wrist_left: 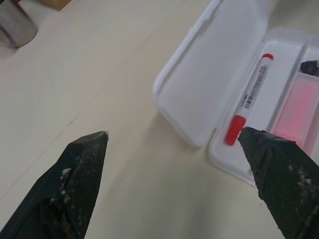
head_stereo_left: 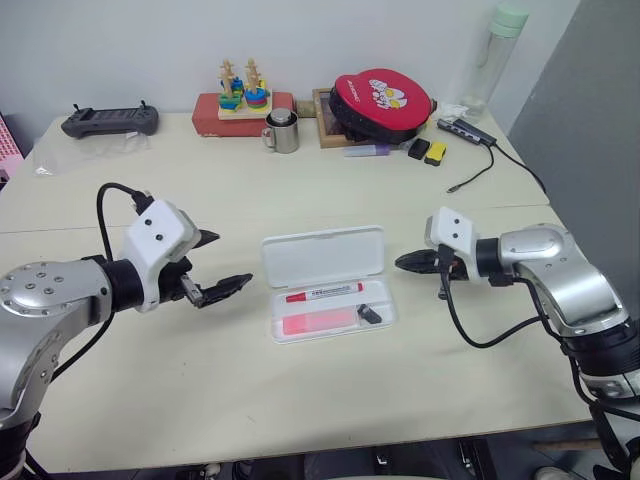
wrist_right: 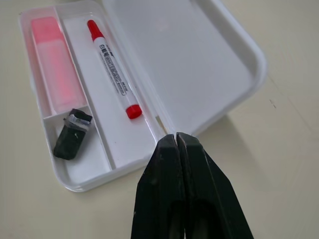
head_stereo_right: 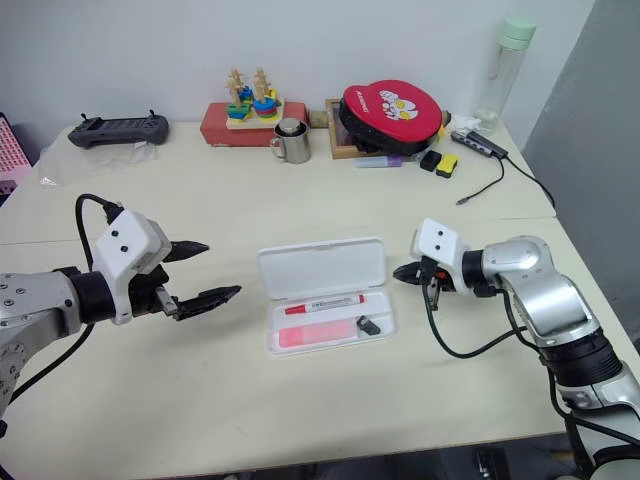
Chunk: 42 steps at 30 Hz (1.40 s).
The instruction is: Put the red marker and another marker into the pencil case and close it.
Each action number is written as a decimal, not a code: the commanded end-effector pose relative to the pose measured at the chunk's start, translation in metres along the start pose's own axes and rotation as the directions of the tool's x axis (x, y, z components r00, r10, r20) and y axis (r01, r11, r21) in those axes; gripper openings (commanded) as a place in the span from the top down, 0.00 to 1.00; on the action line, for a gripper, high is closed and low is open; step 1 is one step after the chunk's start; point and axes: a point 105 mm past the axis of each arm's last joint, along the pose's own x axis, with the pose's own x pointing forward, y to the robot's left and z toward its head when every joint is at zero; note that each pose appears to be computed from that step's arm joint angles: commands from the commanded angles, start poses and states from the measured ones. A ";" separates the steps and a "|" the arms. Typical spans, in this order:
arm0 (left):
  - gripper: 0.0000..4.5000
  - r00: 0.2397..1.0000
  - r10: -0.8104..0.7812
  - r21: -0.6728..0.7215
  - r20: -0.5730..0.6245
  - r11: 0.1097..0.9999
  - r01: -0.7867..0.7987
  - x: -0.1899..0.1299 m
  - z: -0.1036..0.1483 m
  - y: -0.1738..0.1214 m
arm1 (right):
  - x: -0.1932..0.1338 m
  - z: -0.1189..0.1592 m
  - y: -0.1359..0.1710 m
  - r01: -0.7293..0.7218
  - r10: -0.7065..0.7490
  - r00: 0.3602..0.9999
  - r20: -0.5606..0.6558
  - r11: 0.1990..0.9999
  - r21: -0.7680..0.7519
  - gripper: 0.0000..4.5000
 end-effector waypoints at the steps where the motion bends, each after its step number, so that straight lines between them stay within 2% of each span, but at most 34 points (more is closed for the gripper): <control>1: 0.00 0.998 0.032 0.049 0.049 0.998 -0.034 -0.005 0.015 0.009 | -0.006 0.008 -0.022 0.086 -0.085 0.996 0.018 0.995 -0.043 0.99; 9: 0.00 0.997 -0.029 0.062 0.065 0.998 0.025 -0.007 0.021 0.004 | 0.006 0.002 -0.060 0.203 -0.203 0.979 0.010 0.978 -0.051 0.99; 17: 0.00 0.998 -0.028 0.070 0.065 0.997 0.023 -0.007 0.022 0.005 | 0.022 0.007 -0.068 0.180 -0.178 0.983 0.034 0.980 -0.088 0.99; 23: 0.00 0.998 -0.040 0.061 0.058 0.997 0.036 -0.007 0.019 0.001 | 0.036 0.026 -0.044 0.050 -0.038 0.996 0.083 0.988 -0.145 0.99; 26: 0.00 0.997 -0.066 0.051 0.047 0.997 0.063 -0.008 0.016 -0.005 | 0.035 0.033 -0.037 0.017 -0.001 0.995 0.098 0.987 -0.163 0.99; 30: 0.00 0.988 -0.156 0.032 0.020 0.987 0.155 -0.009 0.007 -0.027 | 0.031 0.044 -0.026 -0.033 0.055 0.993 0.108 0.979 -0.199 0.99; 34: 0.00 0.983 -0.181 0.034 -0.018 0.983 0.181 -0.014 -0.001 -0.033 | 0.028 0.052 -0.010 -0.107 0.134 0.985 0.104 0.966 -0.235 0.99; 42: 0.00 0.987 -0.163 0.040 0.001 0.986 0.163 -0.012 0.003 -0.029 | 0.030 0.041 0.014 -0.197 0.215 0.976 0.046 0.948 -0.248 0.99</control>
